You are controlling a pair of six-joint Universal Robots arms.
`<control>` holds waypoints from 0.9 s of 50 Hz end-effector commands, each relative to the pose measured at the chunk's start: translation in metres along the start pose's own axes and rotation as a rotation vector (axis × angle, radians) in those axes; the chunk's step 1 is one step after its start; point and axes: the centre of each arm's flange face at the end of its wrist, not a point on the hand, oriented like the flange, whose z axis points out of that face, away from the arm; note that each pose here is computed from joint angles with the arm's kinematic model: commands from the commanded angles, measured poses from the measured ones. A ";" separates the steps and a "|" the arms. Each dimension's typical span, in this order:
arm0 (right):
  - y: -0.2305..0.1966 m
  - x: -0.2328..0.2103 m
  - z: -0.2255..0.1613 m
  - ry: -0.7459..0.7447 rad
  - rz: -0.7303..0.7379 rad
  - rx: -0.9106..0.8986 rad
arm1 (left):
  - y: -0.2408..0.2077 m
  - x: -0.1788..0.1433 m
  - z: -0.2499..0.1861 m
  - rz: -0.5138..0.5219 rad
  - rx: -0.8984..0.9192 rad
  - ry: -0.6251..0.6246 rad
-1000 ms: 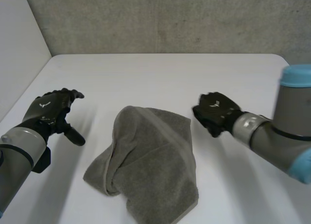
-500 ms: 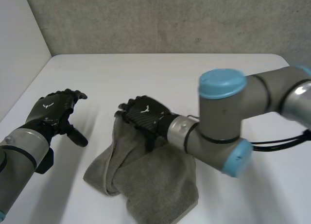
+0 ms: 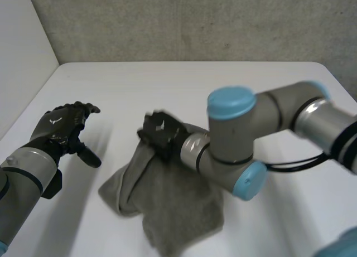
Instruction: Fold the towel.
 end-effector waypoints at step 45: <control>0.021 0.113 -0.153 0.326 0.115 -0.151 | 0.042 0.102 -0.015 0.106 -0.104 0.338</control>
